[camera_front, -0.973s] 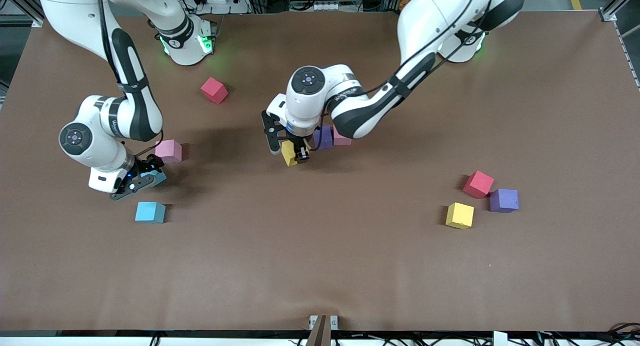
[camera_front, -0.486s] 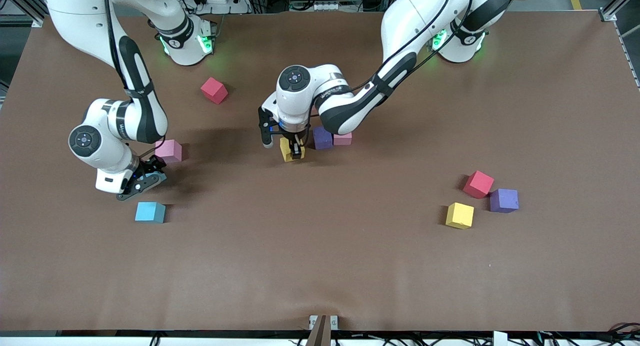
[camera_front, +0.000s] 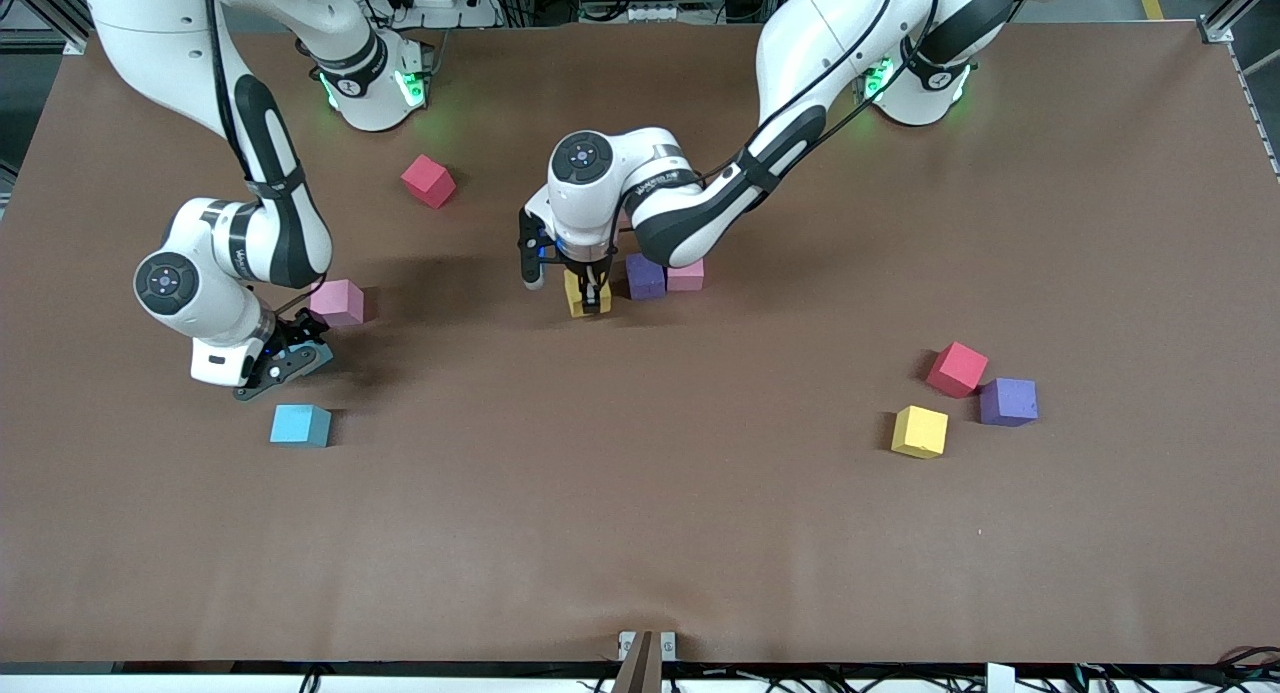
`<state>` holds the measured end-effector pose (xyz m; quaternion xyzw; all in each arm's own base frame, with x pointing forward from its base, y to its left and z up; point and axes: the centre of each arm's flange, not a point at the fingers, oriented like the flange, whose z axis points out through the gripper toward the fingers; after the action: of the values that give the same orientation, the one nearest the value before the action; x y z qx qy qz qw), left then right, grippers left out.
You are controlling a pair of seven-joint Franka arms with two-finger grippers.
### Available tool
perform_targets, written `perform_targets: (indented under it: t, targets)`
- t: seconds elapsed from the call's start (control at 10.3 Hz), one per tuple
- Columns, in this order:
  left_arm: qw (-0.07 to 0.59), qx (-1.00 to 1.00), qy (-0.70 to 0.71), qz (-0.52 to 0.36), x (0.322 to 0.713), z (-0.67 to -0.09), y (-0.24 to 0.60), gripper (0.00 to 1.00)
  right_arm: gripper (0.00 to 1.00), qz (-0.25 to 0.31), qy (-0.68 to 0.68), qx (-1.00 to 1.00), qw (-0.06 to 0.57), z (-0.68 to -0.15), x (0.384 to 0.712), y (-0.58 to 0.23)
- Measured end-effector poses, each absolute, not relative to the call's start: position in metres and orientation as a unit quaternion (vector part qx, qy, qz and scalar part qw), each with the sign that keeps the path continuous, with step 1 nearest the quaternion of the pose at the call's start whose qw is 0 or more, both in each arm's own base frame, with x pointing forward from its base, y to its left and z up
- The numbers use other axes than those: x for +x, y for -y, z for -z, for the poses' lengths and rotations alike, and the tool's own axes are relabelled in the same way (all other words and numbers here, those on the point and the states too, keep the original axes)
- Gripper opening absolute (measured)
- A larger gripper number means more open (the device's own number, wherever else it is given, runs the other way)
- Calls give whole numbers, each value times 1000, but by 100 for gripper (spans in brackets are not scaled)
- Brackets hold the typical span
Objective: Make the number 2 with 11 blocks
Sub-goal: 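Grasp the cyan cube with the right gripper while the left gripper lowers yellow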
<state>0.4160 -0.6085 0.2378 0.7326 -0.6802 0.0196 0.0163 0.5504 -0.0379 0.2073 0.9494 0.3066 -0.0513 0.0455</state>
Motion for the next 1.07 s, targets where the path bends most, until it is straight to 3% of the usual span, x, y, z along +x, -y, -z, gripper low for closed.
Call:
perform_targets:
  t: [0.78, 0.97, 1.07]
  targets:
    - [5, 698, 716, 15, 409, -229, 603, 57, 100, 60, -304, 950, 28, -190, 546, 38]
    - [5, 693, 721, 19, 408, -224, 603, 57, 97, 61, -302, 951, 27, -187, 545, 38]
    - [5, 691, 722, 21, 406, -221, 603, 57, 86, 61, -302, 951, 27, -187, 545, 38]
